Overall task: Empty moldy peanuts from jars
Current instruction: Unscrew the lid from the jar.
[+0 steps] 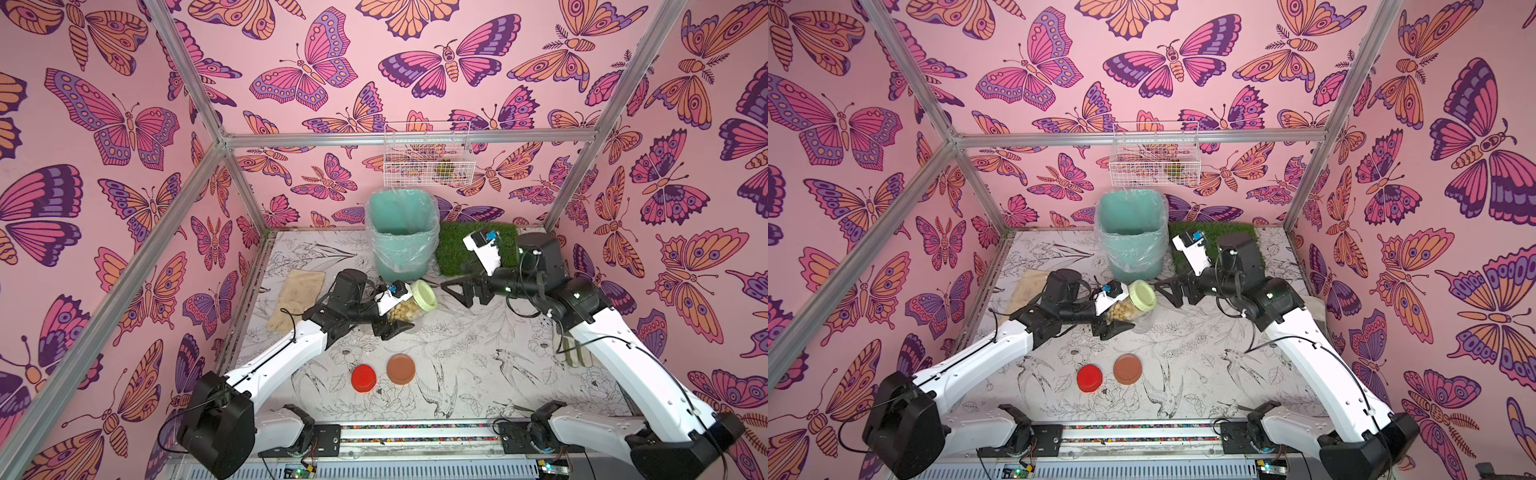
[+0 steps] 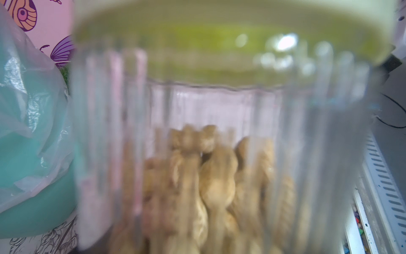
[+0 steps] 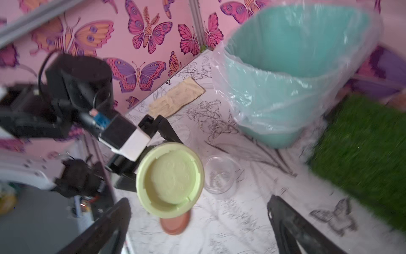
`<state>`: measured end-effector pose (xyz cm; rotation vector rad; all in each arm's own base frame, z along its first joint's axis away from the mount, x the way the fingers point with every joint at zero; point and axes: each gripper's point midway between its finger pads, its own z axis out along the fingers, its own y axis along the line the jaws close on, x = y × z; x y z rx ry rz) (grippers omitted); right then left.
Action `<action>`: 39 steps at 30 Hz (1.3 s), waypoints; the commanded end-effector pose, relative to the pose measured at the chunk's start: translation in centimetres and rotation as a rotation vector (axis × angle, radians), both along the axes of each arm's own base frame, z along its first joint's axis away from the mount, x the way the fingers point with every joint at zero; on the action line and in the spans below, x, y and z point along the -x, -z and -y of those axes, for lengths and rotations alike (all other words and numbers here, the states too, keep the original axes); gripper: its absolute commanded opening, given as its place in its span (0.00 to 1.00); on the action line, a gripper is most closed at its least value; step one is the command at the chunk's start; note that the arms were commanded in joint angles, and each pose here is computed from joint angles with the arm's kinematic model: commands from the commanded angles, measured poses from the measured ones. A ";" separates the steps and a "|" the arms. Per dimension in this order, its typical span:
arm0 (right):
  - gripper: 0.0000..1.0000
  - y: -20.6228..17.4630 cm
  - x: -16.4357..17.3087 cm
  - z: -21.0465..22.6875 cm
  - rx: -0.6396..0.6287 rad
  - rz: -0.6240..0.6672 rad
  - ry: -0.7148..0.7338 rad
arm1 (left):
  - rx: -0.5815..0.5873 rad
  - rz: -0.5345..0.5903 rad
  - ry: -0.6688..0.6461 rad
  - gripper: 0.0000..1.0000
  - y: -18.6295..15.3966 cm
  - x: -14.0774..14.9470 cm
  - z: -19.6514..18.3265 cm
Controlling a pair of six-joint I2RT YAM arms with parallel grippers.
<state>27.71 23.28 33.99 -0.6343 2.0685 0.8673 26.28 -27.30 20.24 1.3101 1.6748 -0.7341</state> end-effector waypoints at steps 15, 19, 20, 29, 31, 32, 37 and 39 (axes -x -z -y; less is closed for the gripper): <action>0.99 2.4 1.0 -5.3 -0.260 -0.786 0.219 | -0.008 0.177 -0.010 0.00 -3.4 -0.6 -0.6; 0.99 3.2 1.5 -6.8 -0.219 -0.808 0.193 | -0.021 0.190 -0.027 0.00 -3.3 -0.9 -0.8; 0.99 3.6 1.5 -6.8 -0.203 -0.813 0.201 | -0.022 0.194 -0.029 0.00 -3.4 -0.9 -0.8; 0.99 5.9 2.2 -6.5 -0.155 -0.861 0.254 | -0.024 0.187 -0.037 0.00 -3.2 -1.0 -0.9; 0.99 6.3 2.3 -6.1 -0.144 -0.865 0.274 | -0.027 0.192 -0.041 0.00 -3.1 -1.2 -1.0; 0.99 6.4 2.3 -6.0 -0.143 -0.859 0.279 | -0.029 0.193 -0.043 0.00 -3.1 -1.2 -1.0; 0.99 6.6 2.3 -6.0 -0.147 -0.862 0.284 | -0.024 0.189 -0.042 0.00 -3.2 -1.3 -0.9; 0.99 6.4 2.2 -6.3 -0.166 -0.860 0.275 | -0.019 0.189 -0.040 0.00 -3.2 -1.2 -0.8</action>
